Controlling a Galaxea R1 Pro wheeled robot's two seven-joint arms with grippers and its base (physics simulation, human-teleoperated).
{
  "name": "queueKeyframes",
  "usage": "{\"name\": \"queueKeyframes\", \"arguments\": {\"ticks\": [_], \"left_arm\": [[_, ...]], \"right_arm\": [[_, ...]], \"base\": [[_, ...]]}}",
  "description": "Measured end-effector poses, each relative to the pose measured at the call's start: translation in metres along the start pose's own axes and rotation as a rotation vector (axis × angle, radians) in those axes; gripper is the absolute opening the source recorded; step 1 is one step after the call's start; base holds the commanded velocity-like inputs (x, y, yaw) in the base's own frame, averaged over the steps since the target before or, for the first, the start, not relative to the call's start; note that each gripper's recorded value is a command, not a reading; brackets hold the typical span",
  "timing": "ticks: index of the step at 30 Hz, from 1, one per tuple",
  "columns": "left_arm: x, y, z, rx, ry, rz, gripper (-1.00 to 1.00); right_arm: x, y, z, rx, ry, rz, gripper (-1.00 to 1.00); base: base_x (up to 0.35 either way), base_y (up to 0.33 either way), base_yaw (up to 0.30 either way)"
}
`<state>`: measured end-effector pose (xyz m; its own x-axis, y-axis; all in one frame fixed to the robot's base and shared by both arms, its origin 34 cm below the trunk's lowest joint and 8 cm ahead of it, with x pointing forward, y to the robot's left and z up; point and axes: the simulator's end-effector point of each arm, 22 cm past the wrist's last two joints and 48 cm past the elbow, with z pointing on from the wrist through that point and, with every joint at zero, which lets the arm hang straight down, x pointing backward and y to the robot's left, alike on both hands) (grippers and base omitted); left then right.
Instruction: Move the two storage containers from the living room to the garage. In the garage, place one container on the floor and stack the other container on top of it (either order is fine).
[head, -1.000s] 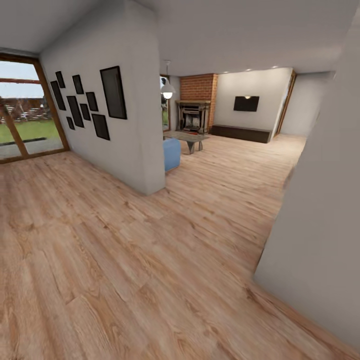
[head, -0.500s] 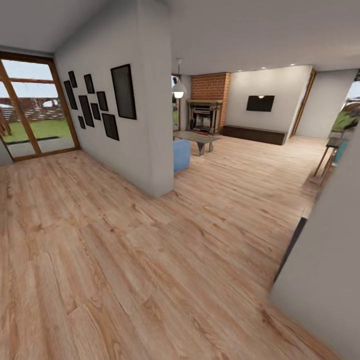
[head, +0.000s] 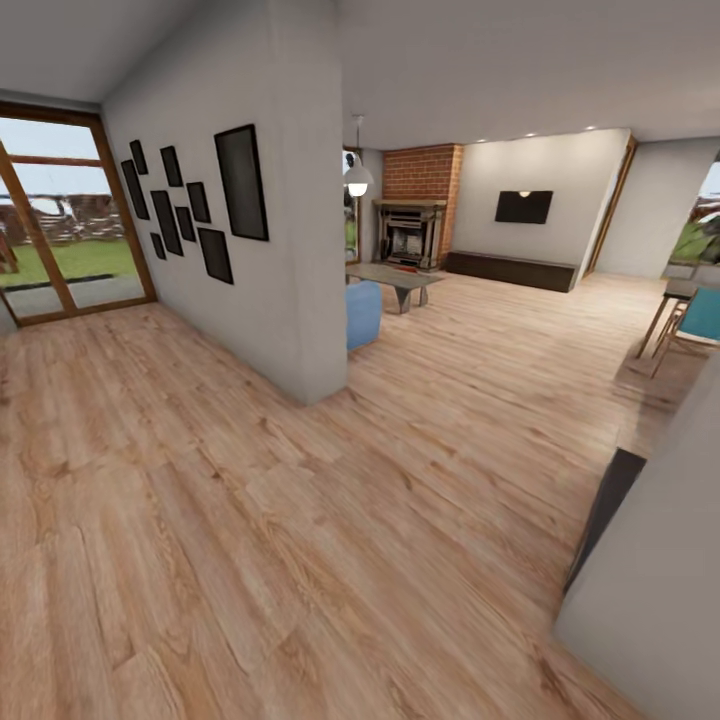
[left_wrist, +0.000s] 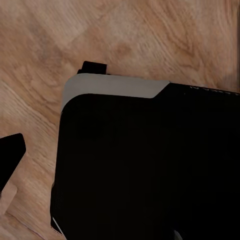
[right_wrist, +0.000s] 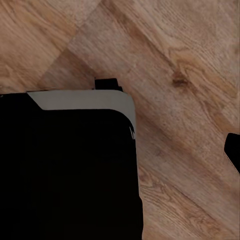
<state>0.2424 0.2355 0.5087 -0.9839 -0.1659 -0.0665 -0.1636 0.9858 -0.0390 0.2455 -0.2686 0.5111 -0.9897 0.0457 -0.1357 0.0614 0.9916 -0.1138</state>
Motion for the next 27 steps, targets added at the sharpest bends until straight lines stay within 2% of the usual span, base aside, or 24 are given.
{"name": "queueKeyframes", "arguments": {"ticks": [27], "left_arm": [[0.0001, 0.0000, 0.0000, 0.000, 0.000, 0.000, 1.00]], "right_arm": [[-0.0031, 0.0029, -0.0003, -0.002, -0.013, 0.011, 1.00]], "base": [[0.323, 0.000, 0.000]]}}
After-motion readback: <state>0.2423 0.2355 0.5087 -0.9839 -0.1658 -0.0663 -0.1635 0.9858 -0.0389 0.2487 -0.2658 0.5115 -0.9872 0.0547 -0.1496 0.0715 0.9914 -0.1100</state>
